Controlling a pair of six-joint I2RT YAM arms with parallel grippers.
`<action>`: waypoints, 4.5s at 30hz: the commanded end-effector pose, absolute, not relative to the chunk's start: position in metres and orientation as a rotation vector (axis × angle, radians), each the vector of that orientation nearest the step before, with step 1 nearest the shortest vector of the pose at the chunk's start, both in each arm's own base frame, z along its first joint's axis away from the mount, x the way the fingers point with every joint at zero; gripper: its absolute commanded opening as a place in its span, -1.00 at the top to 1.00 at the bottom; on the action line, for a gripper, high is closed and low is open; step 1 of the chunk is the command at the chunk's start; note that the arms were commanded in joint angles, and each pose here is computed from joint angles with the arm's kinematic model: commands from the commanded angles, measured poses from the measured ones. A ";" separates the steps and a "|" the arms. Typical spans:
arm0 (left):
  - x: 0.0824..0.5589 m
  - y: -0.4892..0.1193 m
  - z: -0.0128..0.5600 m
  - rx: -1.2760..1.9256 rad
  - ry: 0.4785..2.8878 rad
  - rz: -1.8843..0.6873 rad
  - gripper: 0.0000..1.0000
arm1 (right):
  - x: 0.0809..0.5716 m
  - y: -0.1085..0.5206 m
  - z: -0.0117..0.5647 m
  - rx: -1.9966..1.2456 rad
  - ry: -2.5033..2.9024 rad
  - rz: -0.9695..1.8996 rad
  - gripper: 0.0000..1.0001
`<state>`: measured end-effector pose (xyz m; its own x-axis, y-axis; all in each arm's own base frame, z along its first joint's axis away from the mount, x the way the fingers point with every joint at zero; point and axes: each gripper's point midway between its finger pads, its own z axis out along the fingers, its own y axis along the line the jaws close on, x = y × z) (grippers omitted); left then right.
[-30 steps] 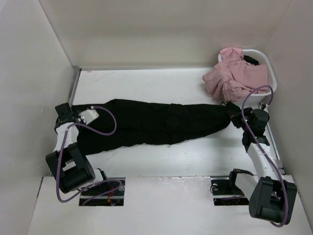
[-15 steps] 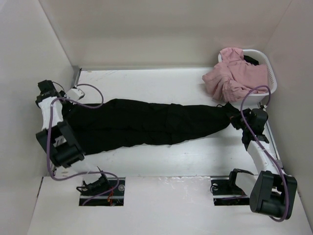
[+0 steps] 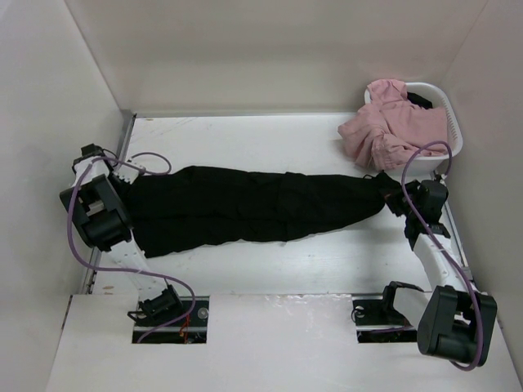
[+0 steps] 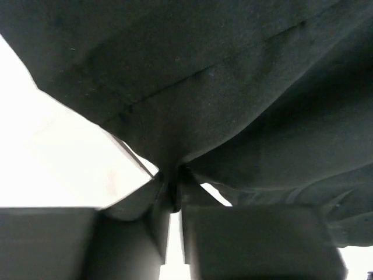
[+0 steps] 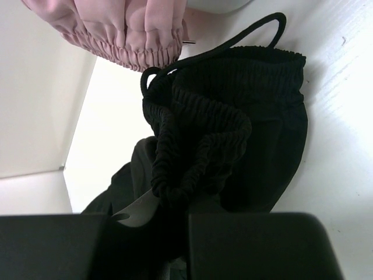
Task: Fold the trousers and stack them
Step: Fold the trousers
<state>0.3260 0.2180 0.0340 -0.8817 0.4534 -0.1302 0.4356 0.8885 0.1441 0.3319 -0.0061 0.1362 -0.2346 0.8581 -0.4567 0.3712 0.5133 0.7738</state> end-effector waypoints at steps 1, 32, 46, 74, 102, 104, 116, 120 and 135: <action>0.337 0.220 0.062 0.654 2.840 0.245 1.00 | 0.344 -0.010 0.168 0.954 1.762 0.645 1.00; 0.211 0.233 0.108 1.031 2.885 0.592 -0.10 | 0.323 -0.034 0.086 1.312 1.947 0.503 -1.00; 0.321 0.209 0.083 0.894 2.802 0.463 -0.15 | 0.355 -0.023 0.026 1.517 1.990 0.380 -0.65; 0.358 0.129 0.044 0.976 2.736 0.384 -0.15 | 0.280 0.098 0.156 0.284 2.162 -0.214 1.00; 0.349 0.158 0.022 0.868 2.809 0.379 -0.15 | 0.240 0.233 0.233 0.102 2.154 0.570 -1.00; 0.349 0.160 0.028 0.849 2.801 0.382 -0.15 | 0.238 0.204 0.181 0.256 2.295 0.554 -1.00; 0.335 0.157 0.038 0.836 2.802 0.369 -0.15 | 0.225 0.214 0.091 0.450 2.334 0.956 -0.99; 0.335 0.157 0.037 0.836 2.804 0.367 -0.15 | 0.221 0.214 0.060 0.473 2.442 0.934 -0.59; 0.368 0.134 0.093 0.766 2.697 0.329 -0.16 | 0.282 0.096 0.175 0.345 2.347 0.290 1.00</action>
